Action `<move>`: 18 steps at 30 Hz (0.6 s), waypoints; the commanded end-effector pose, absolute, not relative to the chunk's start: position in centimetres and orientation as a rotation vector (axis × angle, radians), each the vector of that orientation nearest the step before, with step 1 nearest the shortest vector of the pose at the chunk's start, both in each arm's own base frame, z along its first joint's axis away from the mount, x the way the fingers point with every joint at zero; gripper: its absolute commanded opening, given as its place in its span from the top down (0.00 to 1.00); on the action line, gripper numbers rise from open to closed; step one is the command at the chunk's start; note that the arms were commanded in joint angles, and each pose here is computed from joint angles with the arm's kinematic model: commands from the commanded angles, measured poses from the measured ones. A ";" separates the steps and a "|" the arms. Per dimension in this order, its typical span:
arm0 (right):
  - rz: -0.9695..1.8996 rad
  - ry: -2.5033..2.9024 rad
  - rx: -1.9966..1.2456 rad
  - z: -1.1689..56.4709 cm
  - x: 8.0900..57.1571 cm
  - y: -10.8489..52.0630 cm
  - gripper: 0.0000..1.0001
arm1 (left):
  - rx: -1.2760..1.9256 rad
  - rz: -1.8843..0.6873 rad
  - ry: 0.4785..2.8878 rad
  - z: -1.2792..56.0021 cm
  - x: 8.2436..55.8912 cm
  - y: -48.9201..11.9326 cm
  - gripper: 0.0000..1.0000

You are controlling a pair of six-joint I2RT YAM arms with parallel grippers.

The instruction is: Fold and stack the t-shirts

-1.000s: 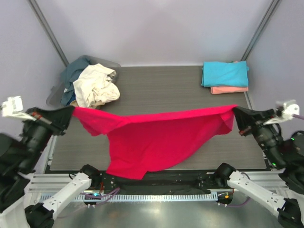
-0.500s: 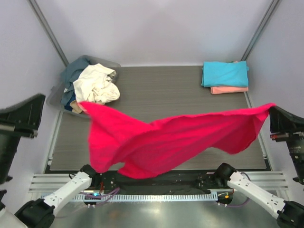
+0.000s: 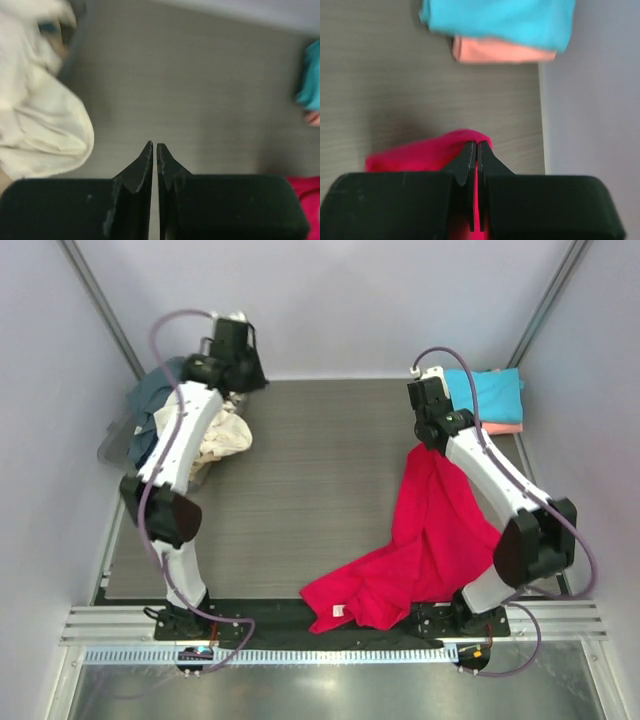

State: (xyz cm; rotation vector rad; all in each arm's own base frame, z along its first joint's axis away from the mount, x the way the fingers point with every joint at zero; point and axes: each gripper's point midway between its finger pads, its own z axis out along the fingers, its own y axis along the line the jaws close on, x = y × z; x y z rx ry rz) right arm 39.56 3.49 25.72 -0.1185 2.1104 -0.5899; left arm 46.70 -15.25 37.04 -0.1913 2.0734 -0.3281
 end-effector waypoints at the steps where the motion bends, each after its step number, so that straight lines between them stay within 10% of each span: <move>1: -0.505 2.133 0.032 27.3 39.6 1.8 0.99 | -0.065 -0.519 2.267 31.2 43.3 -20.3 0.92; 5: -0.404 2.131 0.084 26.2 38.9 2.2 0.99 | 0.064 -0.641 2.344 23.8 36.8 -24.6 0.49; 18: -0.279 2.156 0.184 22.8 34.6 2.1 0.99 | 0.455 -0.981 2.359 15.0 16.7 -31.6 0.39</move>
